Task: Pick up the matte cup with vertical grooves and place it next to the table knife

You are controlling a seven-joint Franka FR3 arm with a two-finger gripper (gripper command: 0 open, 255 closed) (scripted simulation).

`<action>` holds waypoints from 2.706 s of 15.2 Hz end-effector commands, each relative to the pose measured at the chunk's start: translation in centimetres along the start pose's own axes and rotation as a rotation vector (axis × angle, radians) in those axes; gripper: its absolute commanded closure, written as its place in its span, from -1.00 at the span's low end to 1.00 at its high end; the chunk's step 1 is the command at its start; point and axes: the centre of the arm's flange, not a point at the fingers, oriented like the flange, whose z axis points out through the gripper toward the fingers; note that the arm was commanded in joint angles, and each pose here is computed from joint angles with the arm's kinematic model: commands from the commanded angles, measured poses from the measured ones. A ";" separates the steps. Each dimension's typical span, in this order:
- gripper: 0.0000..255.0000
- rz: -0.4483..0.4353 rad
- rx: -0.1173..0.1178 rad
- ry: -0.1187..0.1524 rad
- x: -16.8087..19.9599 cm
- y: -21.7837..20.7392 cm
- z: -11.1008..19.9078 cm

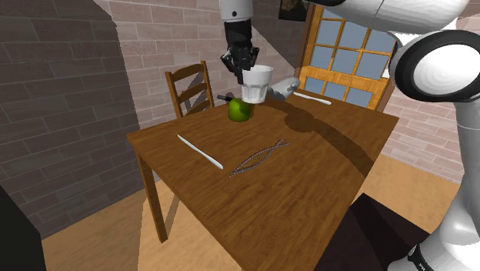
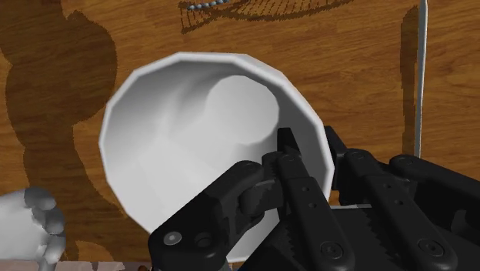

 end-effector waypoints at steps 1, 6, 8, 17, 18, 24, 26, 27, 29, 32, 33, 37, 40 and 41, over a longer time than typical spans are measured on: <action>1.00 0.002 0.001 0.001 0.1 -0.5 0.8; 1.00 0.002 0.001 0.001 0.3 -0.9 3.4; 1.00 0.002 0.001 0.001 0.3 -1.1 4.4; 1.00 0.002 0.001 0.001 0.6 -1.9 9.1; 1.00 0.002 0.001 0.001 0.6 -2.0 9.6; 1.00 0.002 0.001 0.001 0.8 -2.6 12.7; 1.00 0.002 0.001 0.001 0.9 -2.7 13.7; 1.00 0.002 0.001 0.001 0.9 -2.8 14.3; 1.00 0.002 0.001 0.001 1.0 -3.0 15.3; 1.00 0.002 0.001 0.001 1.0 -3.1 16.0; 1.00 0.002 0.001 0.001 1.0 -3.1 16.0; 1.00 0.002 0.001 0.001 1.0 -3.1 16.0; -1.00 0.002 0.001 0.001 1.0 -3.1 16.0; -1.00 0.002 0.001 0.001 1.0 -3.1 16.0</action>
